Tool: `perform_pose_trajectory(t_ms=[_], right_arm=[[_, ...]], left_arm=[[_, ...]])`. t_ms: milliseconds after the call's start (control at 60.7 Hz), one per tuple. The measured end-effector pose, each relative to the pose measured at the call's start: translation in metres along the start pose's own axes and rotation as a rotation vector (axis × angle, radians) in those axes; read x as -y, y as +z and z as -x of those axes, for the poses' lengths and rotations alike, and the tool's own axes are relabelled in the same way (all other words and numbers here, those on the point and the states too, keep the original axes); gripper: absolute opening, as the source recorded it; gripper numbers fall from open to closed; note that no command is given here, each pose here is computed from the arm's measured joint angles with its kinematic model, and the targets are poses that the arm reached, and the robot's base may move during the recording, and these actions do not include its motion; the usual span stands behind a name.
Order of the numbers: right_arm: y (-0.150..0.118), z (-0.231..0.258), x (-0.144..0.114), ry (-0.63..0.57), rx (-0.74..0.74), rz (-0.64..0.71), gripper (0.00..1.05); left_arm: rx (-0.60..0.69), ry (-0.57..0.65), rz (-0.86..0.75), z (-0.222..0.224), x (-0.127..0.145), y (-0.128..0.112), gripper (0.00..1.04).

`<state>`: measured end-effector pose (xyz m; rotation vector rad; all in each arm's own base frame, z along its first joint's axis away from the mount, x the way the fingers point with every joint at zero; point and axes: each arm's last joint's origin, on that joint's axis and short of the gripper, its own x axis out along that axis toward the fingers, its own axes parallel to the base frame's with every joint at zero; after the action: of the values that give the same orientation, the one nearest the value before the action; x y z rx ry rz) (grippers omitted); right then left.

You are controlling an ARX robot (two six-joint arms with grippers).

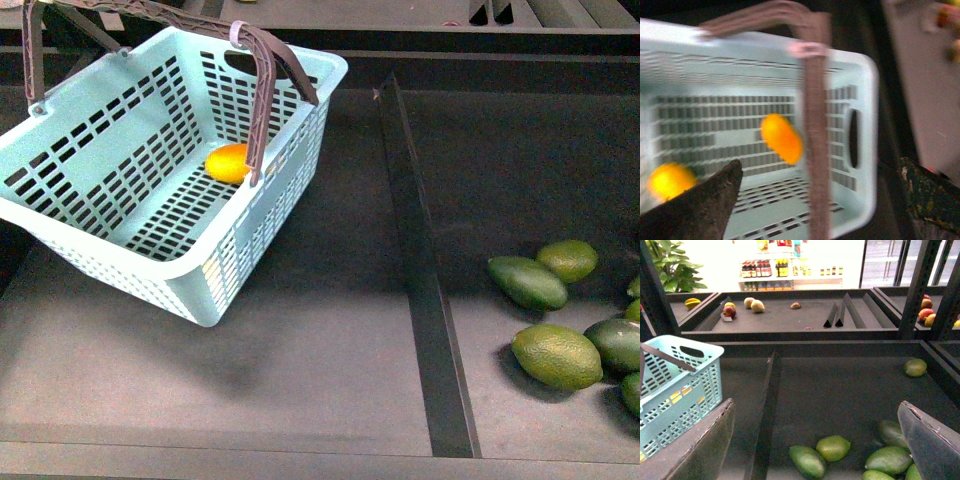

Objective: Pick lemon and mango into basket

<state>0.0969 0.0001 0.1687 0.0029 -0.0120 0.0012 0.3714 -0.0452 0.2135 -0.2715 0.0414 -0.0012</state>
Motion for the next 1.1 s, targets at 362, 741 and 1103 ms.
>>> perform_pose_trajectory(t_ms=[362, 741, 1103], right_arm=[[0.000, 0.000, 0.000, 0.000, 0.000, 0.000, 0.96], [0.000, 0.000, 0.000, 0.000, 0.000, 0.000, 0.96], [0.000, 0.000, 0.000, 0.000, 0.000, 0.000, 0.96]], left_arm=[[0.030, -0.001, -0.252, 0.106, -0.035, -0.024, 0.03], [0.031, 0.000, -0.258, 0.173, -0.055, -0.035, 0.03], [0.027, 0.000, -0.260, 0.212, -0.058, -0.045, 0.03]])
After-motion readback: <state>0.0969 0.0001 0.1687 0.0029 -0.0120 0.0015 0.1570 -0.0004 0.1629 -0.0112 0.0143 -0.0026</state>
